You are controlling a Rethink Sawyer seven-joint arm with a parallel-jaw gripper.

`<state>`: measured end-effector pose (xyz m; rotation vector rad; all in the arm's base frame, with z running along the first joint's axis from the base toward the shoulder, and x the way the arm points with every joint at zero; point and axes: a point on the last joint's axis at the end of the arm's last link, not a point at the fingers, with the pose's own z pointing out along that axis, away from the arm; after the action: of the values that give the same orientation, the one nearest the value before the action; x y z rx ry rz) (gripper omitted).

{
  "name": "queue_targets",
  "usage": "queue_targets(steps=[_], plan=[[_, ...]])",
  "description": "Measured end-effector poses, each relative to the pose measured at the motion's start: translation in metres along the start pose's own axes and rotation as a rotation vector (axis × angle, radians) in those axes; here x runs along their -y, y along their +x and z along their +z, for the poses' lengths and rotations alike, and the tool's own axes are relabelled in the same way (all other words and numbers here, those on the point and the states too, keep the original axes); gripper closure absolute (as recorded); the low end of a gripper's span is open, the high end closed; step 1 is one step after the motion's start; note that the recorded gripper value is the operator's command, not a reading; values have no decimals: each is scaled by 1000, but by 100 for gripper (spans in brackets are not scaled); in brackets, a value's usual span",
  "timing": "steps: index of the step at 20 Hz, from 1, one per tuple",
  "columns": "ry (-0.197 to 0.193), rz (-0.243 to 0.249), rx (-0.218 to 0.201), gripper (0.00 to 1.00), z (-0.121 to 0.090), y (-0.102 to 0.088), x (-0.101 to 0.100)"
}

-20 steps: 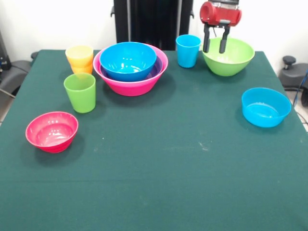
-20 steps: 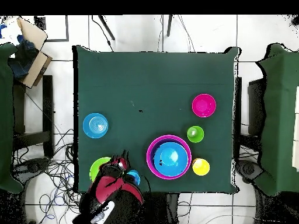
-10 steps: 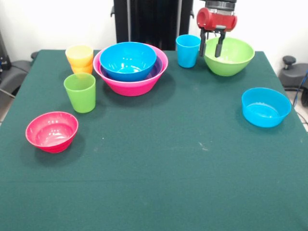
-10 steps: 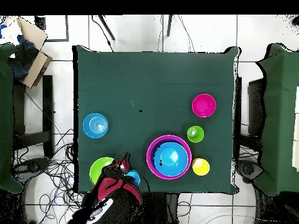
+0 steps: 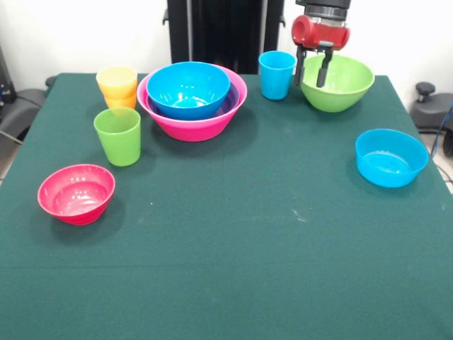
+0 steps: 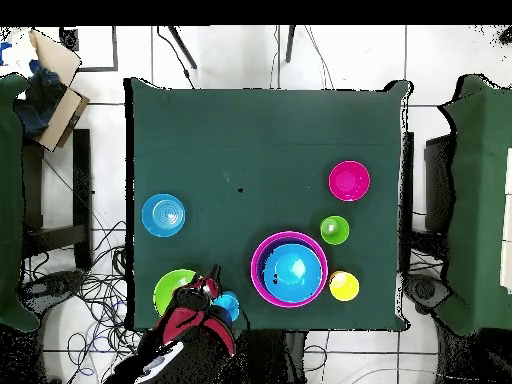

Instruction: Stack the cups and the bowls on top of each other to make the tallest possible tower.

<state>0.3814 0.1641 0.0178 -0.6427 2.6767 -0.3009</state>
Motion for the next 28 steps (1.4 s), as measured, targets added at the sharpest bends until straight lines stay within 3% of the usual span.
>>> queue_targets(steps=[18, 28], plan=[[68, 28, 24, 0, 17, 3, -9], [65, 41, 40, 0, 19, -2, -5]])
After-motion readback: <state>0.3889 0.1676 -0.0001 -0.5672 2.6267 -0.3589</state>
